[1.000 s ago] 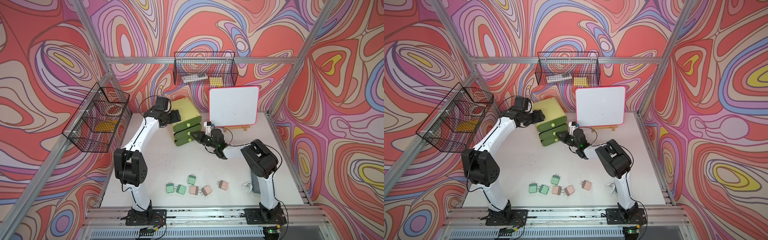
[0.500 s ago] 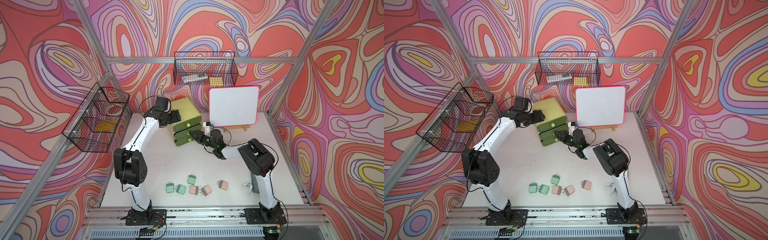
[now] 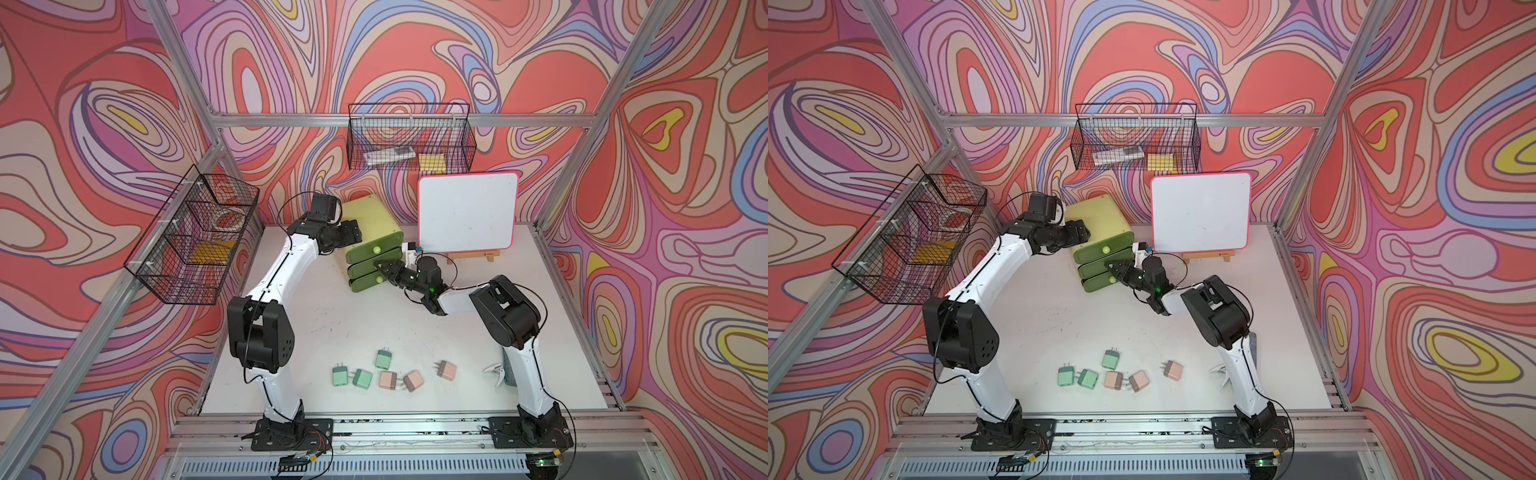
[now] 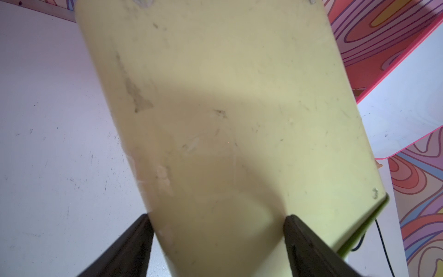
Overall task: Place the plugs into the drawer by color
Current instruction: Open the drawer in the storage box.
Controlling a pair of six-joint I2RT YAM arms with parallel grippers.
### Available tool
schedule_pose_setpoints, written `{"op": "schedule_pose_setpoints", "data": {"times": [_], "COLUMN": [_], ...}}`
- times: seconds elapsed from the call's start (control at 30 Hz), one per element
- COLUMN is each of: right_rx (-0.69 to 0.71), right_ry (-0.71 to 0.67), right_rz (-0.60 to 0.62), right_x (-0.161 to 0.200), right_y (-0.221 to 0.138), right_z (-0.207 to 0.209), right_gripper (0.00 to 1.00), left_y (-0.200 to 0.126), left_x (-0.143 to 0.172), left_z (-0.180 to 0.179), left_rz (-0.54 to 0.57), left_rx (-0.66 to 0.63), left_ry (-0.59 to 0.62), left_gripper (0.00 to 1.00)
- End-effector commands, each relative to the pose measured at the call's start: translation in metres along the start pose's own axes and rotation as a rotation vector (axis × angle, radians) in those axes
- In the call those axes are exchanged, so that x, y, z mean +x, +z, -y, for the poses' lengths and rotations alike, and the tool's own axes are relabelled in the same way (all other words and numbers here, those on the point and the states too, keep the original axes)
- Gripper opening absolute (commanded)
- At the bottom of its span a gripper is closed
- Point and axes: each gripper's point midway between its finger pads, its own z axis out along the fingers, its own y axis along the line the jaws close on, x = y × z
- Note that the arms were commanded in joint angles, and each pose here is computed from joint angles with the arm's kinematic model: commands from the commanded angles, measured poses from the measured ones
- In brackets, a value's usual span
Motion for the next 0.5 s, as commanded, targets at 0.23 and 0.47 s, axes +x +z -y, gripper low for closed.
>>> {"op": "schedule_pose_setpoints", "data": {"times": [0.23,0.47], "right_rx": [0.005,0.038], "right_ry": [-0.009,-0.071], "right_rz": [-0.01,-0.005], "right_x": [0.003,0.003], "right_y": [0.004,-0.009], "right_z": [0.003,-0.013], "right_gripper": [0.18,0.11], "left_y": [0.017,0.015], "left_x": [0.04,0.039], "left_z": [-0.035,-0.036], "left_rz": [-0.14,-0.137], "left_rx": [-0.121,-0.122], "left_ry": [-0.011,-0.011], "left_gripper": [0.84,0.84]}}
